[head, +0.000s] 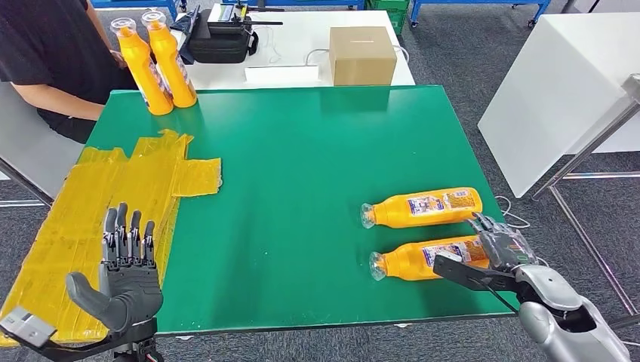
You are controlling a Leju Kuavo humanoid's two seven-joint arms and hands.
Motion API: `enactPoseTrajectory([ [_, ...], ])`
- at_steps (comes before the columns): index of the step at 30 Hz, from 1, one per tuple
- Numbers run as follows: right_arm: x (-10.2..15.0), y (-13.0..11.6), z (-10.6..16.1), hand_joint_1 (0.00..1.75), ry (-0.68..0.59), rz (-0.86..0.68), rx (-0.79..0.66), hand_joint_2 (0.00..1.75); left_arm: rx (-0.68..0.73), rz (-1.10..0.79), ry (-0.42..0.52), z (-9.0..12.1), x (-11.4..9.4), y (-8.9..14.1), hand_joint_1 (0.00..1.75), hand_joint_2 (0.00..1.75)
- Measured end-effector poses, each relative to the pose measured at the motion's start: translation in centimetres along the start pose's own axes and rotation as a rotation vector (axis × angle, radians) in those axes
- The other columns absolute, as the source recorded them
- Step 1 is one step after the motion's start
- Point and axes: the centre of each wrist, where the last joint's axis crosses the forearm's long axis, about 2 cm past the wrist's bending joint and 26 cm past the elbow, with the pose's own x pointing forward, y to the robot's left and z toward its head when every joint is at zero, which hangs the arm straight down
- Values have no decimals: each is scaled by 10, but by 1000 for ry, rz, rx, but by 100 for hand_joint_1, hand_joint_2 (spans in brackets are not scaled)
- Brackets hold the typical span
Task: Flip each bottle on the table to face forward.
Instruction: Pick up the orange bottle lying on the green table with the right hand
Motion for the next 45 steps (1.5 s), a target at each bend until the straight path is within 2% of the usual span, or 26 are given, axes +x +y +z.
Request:
enactPoseTrajectory([
  [4,11,5,-12,0,-35,7,53,175,1,14,-1,-4,-1,-2,0,0],
  [8,19,11,-20,40,-70,2,148,175,6,24,-1,-9,-2,-3,0,0],
  [12,15,14,-21,40,-96,5,242,175,4,29,5,-8,-4,-1,0,0],
  [16,9,13,-21,175,-100,29,269,175,4,28,14,-7,-6,1,0,0],
  [25,2,7,-19,175,-82,24,349,175,0,36,13,-13,-8,-1,0,0],
  [28,1,9,-15,175,-75,-6,299,175,2,26,17,-14,-9,0,0,0],
  [36,19,10,-15,175,-107,-104,184,175,-1,-8,33,-14,-9,-1,0,0],
  [40,32,-6,-15,175,-262,-312,44,175,-17,-8,53,-9,-10,2,0,175],
  [45,68,-56,-23,175,-441,-507,-118,175,-38,27,58,-8,-11,4,0,175],
])
